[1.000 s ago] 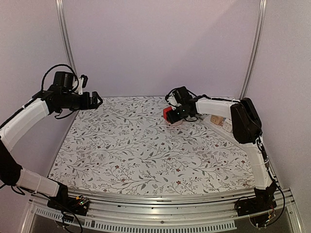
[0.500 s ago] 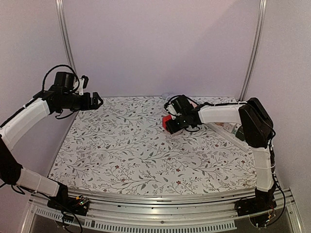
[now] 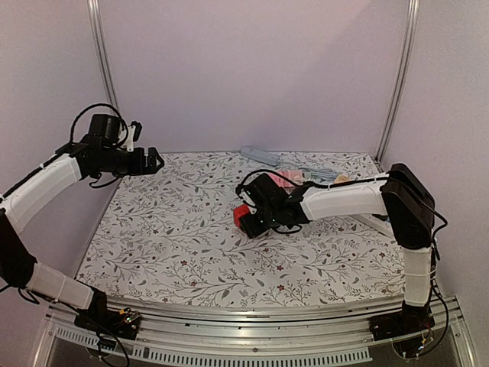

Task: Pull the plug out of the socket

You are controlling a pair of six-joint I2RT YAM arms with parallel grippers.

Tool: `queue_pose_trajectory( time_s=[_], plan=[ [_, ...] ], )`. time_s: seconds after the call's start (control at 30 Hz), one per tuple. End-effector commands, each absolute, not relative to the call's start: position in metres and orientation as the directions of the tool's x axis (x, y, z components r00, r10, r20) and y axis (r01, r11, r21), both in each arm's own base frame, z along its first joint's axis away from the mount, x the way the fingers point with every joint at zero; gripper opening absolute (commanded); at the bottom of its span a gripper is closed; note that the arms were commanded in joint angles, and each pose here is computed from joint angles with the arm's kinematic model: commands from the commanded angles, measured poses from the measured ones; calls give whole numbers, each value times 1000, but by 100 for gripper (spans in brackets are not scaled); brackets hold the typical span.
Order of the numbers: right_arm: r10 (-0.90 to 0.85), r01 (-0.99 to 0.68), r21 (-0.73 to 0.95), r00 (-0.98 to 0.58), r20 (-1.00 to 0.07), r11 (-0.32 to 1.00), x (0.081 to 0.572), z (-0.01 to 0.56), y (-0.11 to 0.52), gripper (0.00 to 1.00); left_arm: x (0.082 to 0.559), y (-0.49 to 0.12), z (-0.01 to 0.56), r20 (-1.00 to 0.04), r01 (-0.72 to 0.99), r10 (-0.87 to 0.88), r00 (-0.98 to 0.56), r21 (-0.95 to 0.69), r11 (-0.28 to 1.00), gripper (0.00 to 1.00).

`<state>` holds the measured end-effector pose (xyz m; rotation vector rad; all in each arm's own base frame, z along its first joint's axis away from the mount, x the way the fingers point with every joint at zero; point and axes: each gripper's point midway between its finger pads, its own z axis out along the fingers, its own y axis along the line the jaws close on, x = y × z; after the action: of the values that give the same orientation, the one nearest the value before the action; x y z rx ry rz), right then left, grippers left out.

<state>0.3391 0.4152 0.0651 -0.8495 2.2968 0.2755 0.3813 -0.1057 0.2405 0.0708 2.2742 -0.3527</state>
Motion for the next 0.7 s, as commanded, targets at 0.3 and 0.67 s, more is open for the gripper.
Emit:
queue_pose_trajectory(
  time_s=[0.3, 0.67],
  plan=[
    [-363, -578, 34, -556, -748, 815, 338, 111, 425, 90, 380, -112, 235, -731, 172, -24, -682, -193, 966, 100],
    [-298, -475, -27, -505, -810, 880, 341, 161, 376, 99, 375, -121, 242, -747, 202, 5, -664, -173, 964, 100]
  ],
)
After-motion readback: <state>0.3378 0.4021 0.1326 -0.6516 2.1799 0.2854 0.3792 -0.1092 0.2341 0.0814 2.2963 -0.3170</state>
